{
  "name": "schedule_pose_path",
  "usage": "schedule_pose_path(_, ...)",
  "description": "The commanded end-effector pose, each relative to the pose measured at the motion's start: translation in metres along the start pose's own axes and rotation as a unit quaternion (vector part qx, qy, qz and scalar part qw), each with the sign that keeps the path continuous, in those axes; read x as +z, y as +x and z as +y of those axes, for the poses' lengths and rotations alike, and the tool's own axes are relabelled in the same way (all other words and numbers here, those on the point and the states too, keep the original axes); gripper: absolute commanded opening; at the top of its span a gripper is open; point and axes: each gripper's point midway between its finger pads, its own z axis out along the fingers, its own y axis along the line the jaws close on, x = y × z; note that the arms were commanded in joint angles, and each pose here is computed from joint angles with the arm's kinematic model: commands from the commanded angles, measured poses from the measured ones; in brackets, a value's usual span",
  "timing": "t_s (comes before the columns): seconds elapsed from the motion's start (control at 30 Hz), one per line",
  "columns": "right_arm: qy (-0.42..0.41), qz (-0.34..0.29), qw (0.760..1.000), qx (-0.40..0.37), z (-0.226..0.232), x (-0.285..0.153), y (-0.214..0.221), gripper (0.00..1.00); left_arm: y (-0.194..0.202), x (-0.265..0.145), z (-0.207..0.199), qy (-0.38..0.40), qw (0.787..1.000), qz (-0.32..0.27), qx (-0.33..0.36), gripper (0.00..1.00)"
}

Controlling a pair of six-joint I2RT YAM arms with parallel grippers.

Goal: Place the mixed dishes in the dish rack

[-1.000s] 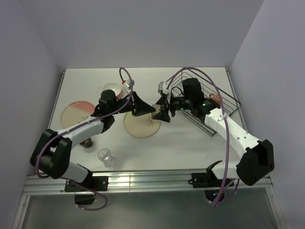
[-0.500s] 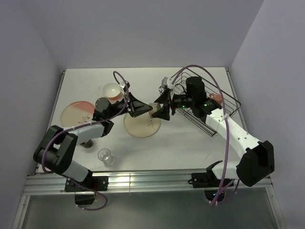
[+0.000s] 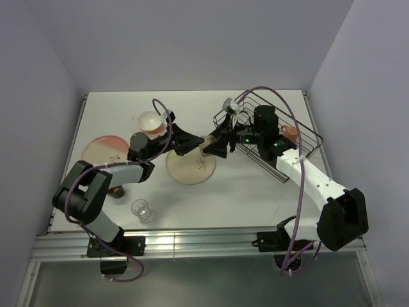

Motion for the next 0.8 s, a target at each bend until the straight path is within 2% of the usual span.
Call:
schedule_pose_path(0.0,0.028,-0.049,0.998,0.009,-0.005,-0.011,-0.032,0.17,0.012,-0.011,-0.075,0.148,0.976,0.009,0.161,0.13)
schedule_pose_path(0.07,0.025,-0.049,0.998,0.006,-0.004,-0.011,-0.033,0.17,0.011,-0.009,-0.075,0.145,0.976,0.008,0.162,0.22)
schedule_pose_path(0.1,0.026,-0.048,0.998,0.003,-0.005,-0.011,-0.032,0.17,0.012,-0.009,-0.076,0.144,0.976,0.01,0.164,0.32)
schedule_pose_path(0.17,0.026,-0.046,0.999,0.001,-0.004,-0.011,-0.032,0.17,0.011,-0.009,-0.074,0.136,0.977,0.008,0.165,0.39)
schedule_pose_path(0.2,0.027,-0.045,0.999,-0.003,-0.005,-0.012,-0.032,0.16,0.01,-0.009,-0.074,0.133,0.977,0.007,0.165,0.48)
schedule_pose_path(0.3,0.03,-0.041,0.999,-0.006,-0.007,-0.014,-0.03,0.16,0.009,-0.01,-0.07,0.118,0.978,0.006,0.171,0.55)
schedule_pose_path(0.47,0.039,-0.036,0.999,-0.013,-0.011,-0.02,-0.028,0.16,0.003,-0.016,-0.064,0.083,0.978,-0.006,0.189,0.6)
schedule_pose_path(0.53,0.046,-0.031,0.998,-0.013,-0.014,-0.024,-0.026,0.16,-0.006,-0.016,-0.053,0.046,0.979,-0.019,0.197,0.61)
schedule_pose_path(0.6,0.053,-0.028,0.998,-0.02,-0.017,-0.029,-0.025,0.16,-0.014,-0.02,-0.054,0.02,0.97,-0.034,0.24,0.63)
schedule_pose_path(0.63,0.063,-0.026,0.998,-0.015,-0.021,-0.035,-0.024,0.16,-0.023,-0.021,-0.044,-0.019,0.973,-0.043,0.225,0.64)
schedule_pose_path(0.7,0.076,-0.026,0.997,-0.014,-0.026,-0.042,-0.025,0.16,-0.031,-0.026,-0.047,-0.049,0.957,-0.062,0.278,0.65)
schedule_pose_path(0.77,0.098,-0.013,0.995,-0.001,-0.036,-0.054,-0.019,0.16,-0.037,-0.033,-0.042,-0.097,0.952,-0.074,0.281,0.65)
